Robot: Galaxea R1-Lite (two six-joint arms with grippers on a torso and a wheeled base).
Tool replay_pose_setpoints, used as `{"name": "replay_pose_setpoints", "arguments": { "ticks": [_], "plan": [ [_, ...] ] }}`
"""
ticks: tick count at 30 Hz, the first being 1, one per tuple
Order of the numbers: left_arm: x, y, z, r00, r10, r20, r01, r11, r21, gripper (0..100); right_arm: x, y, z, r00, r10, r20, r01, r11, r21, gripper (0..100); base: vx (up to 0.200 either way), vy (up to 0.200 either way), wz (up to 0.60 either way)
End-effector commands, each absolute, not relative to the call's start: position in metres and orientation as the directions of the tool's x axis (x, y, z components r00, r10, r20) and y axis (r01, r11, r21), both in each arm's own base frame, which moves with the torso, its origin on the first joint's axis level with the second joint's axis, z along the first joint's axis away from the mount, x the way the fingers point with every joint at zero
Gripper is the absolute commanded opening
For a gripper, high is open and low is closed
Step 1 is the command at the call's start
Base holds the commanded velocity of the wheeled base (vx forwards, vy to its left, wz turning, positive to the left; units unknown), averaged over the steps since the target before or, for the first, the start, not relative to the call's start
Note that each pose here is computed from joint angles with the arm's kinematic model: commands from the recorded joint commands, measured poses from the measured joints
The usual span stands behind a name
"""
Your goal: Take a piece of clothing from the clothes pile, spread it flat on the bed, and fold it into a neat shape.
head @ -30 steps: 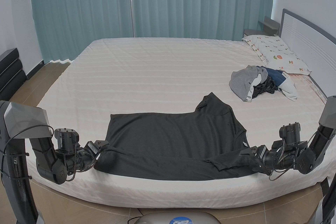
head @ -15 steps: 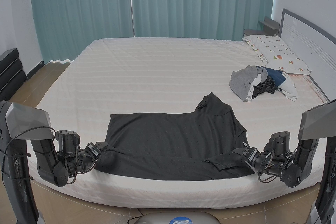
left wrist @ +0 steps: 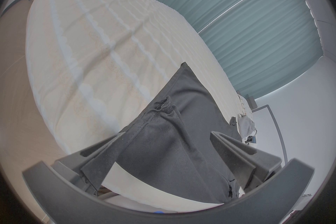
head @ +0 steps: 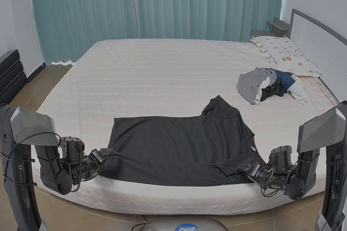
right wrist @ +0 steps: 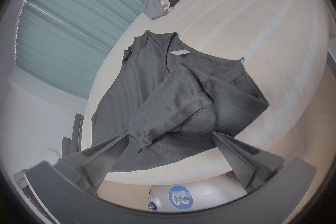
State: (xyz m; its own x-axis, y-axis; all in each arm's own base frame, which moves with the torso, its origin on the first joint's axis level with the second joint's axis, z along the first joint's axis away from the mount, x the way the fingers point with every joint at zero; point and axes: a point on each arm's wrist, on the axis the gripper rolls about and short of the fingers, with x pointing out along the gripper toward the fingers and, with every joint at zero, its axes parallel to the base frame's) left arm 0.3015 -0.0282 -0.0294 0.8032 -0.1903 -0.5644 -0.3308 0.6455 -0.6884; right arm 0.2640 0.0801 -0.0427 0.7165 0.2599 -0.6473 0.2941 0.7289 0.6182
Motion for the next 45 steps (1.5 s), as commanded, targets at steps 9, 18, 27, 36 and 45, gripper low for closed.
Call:
{"name": "replay_pose_setpoints", "arguments": {
  "ticks": [9, 18, 27, 36, 45],
  "plan": [
    [0.301, -0.029, -0.032, 0.797, -0.193, -0.573, -0.336, 0.647, -0.685, 100, 0.276, 0.085, -0.047, 0.735, 0.259, -0.627, 0.279, 0.727, 0.628, 100, 0.0, 0.0, 0.0],
    [0.301, -0.03, -0.032, 0.797, -0.194, -0.571, -0.333, 0.648, -0.685, 100, 0.277, 0.086, -0.035, 0.758, 0.268, -0.594, 0.257, 0.714, 0.651, 100, 0.0, 0.0, 0.0],
    [0.301, -0.03, -0.032, 0.797, -0.194, -0.571, -0.333, 0.648, -0.685, 100, 0.278, 0.09, -0.047, 0.738, 0.27, -0.619, 0.269, 0.723, 0.637, 100, 0.0, 0.0, 0.0],
    [0.301, -0.03, -0.032, 0.798, -0.195, -0.57, -0.331, 0.648, -0.686, 100, 0.28, 0.09, -0.059, 0.757, 0.232, -0.61, 0.276, 0.733, 0.621, 100, 0.0, 0.0, 0.0],
    [0.301, -0.031, -0.033, 0.797, -0.195, -0.572, -0.332, 0.649, -0.685, 100, 0.28, 0.092, -0.062, 0.774, 0.225, -0.592, 0.264, 0.734, 0.625, 0, 0.0, 0.0, 0.0]
  ]
}}
